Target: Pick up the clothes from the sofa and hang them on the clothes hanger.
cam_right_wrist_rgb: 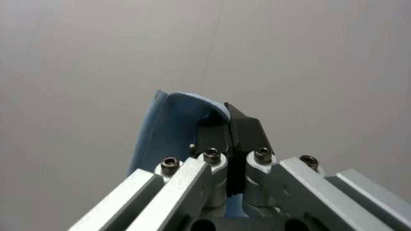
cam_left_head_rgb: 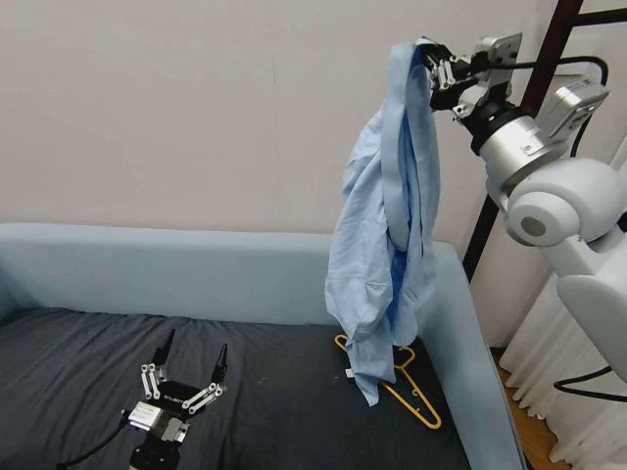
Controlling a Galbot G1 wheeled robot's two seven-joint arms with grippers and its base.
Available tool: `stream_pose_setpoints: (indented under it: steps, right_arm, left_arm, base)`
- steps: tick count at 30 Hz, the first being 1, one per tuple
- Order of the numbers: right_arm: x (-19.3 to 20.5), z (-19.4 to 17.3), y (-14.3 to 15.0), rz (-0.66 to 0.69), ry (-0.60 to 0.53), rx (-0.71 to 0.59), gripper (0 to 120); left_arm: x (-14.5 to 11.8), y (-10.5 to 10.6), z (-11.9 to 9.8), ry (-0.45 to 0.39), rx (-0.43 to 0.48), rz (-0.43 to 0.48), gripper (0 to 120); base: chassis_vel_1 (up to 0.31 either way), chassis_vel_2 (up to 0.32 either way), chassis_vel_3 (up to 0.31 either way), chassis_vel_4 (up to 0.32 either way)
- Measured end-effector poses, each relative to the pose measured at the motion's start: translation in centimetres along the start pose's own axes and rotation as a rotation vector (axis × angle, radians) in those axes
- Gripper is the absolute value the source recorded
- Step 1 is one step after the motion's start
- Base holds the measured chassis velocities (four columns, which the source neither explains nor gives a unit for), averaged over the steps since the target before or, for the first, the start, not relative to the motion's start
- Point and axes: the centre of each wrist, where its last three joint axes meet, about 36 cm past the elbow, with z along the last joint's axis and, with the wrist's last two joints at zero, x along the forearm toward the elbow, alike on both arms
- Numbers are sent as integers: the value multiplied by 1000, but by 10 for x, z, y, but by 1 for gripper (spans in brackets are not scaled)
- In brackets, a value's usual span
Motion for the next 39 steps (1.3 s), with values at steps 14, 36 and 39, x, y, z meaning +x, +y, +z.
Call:
stream_pose_setpoints:
  steps: [14,36,39]
  right_arm:
    - [14,78,-2,14,165,88,0]
    - [-15,93,48,-111,121,-8,0]
    - [-14,91,50,-119,115,-13,0]
  left_arm:
    - [-9,-49,73,23,143,141,100]
    - [-57,-106,145,134,180,-4,100]
    - [-61,-114,153,145,189,-6,100]
  base:
    - [0,0,0,0]
    - [0,0,0,0]
    - [0,0,0,0]
